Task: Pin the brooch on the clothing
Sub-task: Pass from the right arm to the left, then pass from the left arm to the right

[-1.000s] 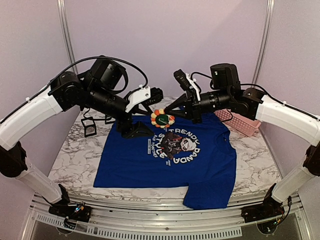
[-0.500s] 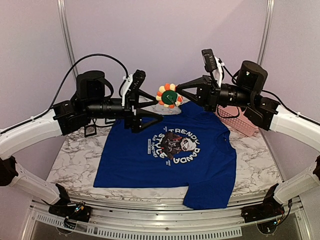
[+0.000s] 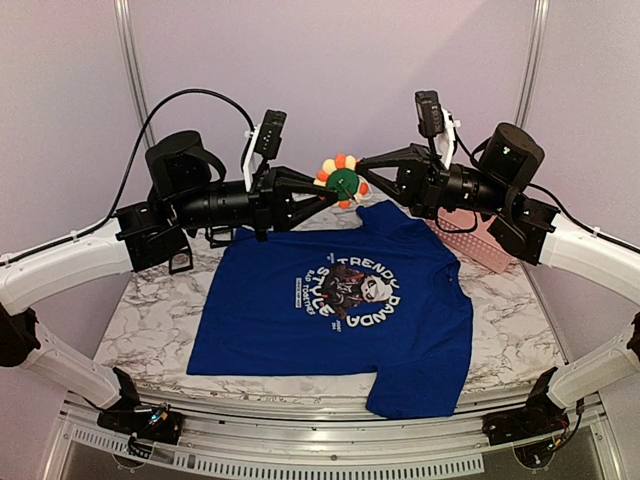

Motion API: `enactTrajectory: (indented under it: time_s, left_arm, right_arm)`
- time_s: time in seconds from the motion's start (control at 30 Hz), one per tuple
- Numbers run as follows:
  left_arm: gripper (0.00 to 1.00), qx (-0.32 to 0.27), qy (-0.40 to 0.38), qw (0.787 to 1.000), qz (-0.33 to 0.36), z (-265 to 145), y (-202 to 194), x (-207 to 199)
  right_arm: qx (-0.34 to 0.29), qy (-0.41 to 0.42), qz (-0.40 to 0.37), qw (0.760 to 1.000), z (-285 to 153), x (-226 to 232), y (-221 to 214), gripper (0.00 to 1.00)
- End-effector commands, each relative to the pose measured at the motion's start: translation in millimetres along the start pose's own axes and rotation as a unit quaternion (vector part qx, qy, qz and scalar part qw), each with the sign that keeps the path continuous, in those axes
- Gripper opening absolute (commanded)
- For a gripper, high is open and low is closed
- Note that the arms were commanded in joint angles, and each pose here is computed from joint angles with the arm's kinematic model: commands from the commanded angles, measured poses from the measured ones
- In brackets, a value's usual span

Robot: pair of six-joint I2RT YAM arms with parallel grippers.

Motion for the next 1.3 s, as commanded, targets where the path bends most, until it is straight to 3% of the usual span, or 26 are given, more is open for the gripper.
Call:
enactTrajectory:
  time_s: [0.0, 0.13, 0.17, 0.27, 0.33, 0.4, 0.47, 0.63, 0.8, 1.07, 1.2, 1.27]
  left_arm:
    - [0.01, -0.018, -0.014, 1.0, -0.007, 5.9, 13.0, -8.6]
    - [0.0, -0.013, -0.003, 1.0, -0.01, 5.6, 11.7, -6.8]
    - [0.0, -0.009, 0.005, 1.0, -0.012, 5.1, 10.1, -4.4]
    - [0.0, 0.015, 0.05, 0.999, -0.016, 1.9, 1.9, 7.8]
    - [0.0, 0.05, 0.083, 0.995, -0.026, -1.2, -12.4, 17.9]
    - [0.0, 0.088, 0.108, 0.99, -0.036, -4.1, -29.1, 26.9]
    - [0.0, 0.124, 0.123, 0.983, -0.05, -5.9, -46.8, 33.7]
    - [0.0, 0.17, 0.135, 0.973, -0.073, -7.1, -83.7, 45.5]
    - [0.0, 0.163, 0.136, 0.972, -0.097, -3.9, -105.3, 56.4]
    - [0.0, 0.163, 0.109, 0.974, -0.117, 3.0, -125.9, 69.5]
    - [0.0, 0.155, 0.102, 0.975, -0.124, 6.9, -125.3, 74.8]
    - [0.0, 0.156, 0.101, 0.975, -0.123, 7.6, -126.7, 75.7]
  right_arm:
    - [-0.001, 0.006, 0.006, 1.0, -0.7, 0.8, -2.5, 0.0]
    - [0.012, -0.003, 0.011, 1.0, -2.0, -1.4, -10.4, 0.0]
    - [0.021, -0.003, 0.015, 1.0, -2.7, -1.2, -14.5, 0.07]
    - [0.064, -0.021, 0.005, 0.998, -8.9, -2.3, -26.2, 0.46]
    - [0.085, -0.035, -0.017, 0.996, -16.9, -1.1, -30.0, 0.64]
    - [0.099, -0.034, -0.033, 0.994, -25.4, 5.3, -34.7, 0.76]
    - [0.12, -0.038, -0.039, 0.991, -29.7, 5.9, -45.3, 0.97]
    - [0.166, -0.001, -0.013, 0.986, -30.6, 9.2, -93.3, 0.99]
    - [0.177, 0.067, 0.006, 0.982, -32.1, 16.1, -129.1, 0.97]
    - [0.192, 0.101, 0.1, 0.971, -33.0, -5.1, -167.1, 0.73]
    - [0.195, 0.105, 0.105, 0.97, -33.5, -7.2, -181.5, 0.69]
    - [0.189, 0.098, 0.097, 0.972, -33.6, -8.3, -181.3, 0.62]
Point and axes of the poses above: each gripper's point midway between its finger pads, its own z axis out along the fingers, its own x axis along the line the jaws close on, y = z × x, the point moved 2 cm from there along -z, back along the fingers, and after that the axes turned 11 degrees about -z, right-handed, at the moved point
